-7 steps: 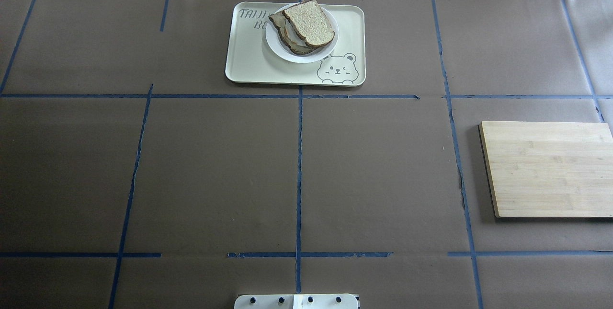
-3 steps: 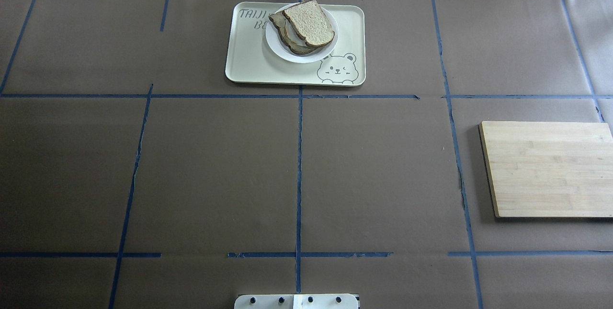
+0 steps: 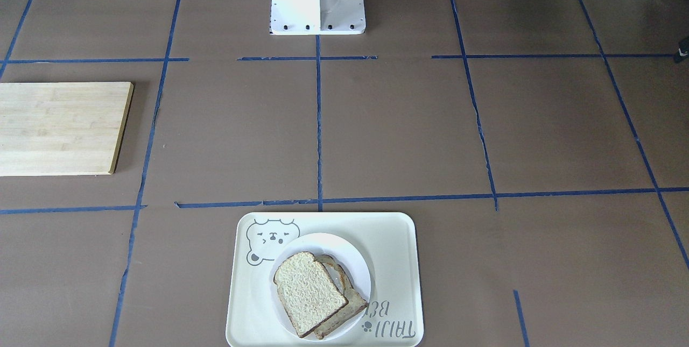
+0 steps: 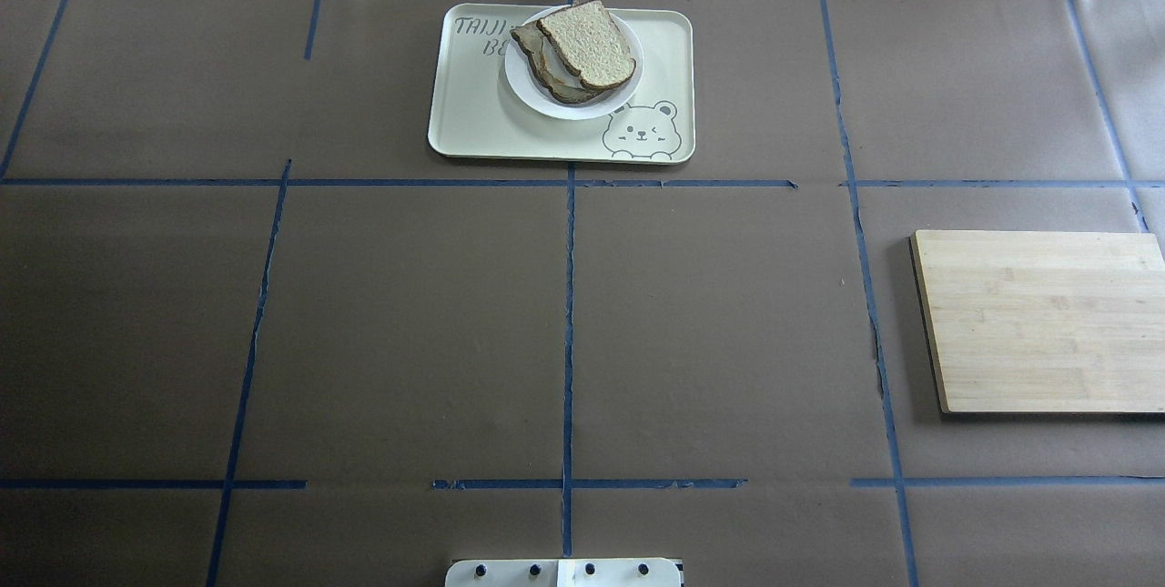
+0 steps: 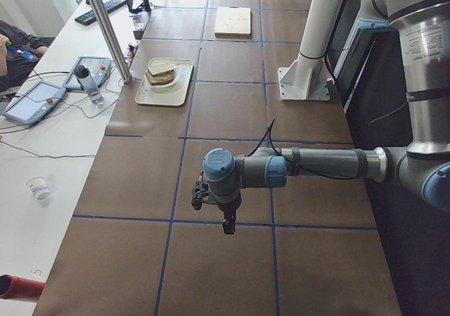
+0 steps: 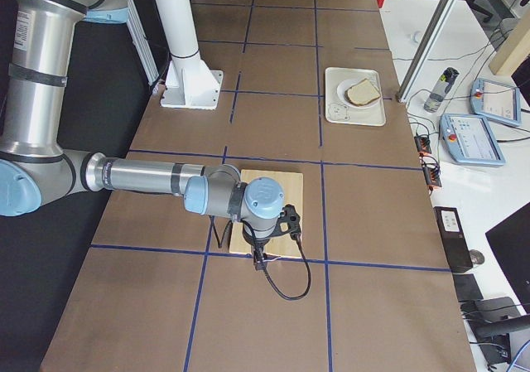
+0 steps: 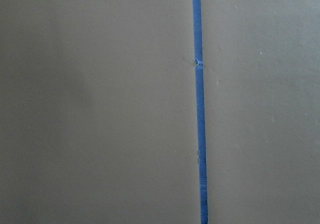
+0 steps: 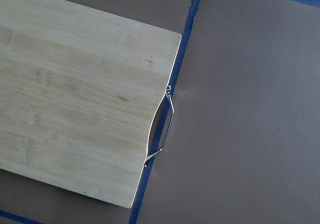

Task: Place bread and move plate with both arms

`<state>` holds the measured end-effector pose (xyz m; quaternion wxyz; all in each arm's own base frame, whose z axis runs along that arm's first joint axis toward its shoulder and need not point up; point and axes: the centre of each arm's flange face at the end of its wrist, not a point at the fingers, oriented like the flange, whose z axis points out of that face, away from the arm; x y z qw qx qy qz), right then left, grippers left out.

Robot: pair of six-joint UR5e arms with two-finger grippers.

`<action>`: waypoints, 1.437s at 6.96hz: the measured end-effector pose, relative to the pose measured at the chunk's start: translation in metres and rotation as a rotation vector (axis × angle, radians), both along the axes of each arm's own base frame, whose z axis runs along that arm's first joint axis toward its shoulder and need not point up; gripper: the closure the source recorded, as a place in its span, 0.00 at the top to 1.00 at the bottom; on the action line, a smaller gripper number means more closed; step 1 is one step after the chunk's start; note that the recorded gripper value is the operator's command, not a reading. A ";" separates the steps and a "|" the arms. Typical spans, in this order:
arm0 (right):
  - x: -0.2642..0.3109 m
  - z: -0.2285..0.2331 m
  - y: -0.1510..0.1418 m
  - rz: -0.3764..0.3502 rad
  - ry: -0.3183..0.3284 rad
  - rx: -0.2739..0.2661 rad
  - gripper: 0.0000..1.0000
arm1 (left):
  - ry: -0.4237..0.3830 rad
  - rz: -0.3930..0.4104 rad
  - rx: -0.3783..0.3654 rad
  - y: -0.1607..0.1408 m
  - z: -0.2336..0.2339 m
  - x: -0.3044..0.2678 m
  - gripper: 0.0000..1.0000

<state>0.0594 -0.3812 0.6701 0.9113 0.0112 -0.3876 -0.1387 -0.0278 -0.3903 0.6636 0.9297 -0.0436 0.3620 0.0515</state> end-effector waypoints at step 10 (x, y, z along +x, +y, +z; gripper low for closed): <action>-0.001 -0.001 0.000 0.001 -0.009 0.000 1.00 | 0.002 0.003 0.016 -0.002 -0.006 0.000 1.00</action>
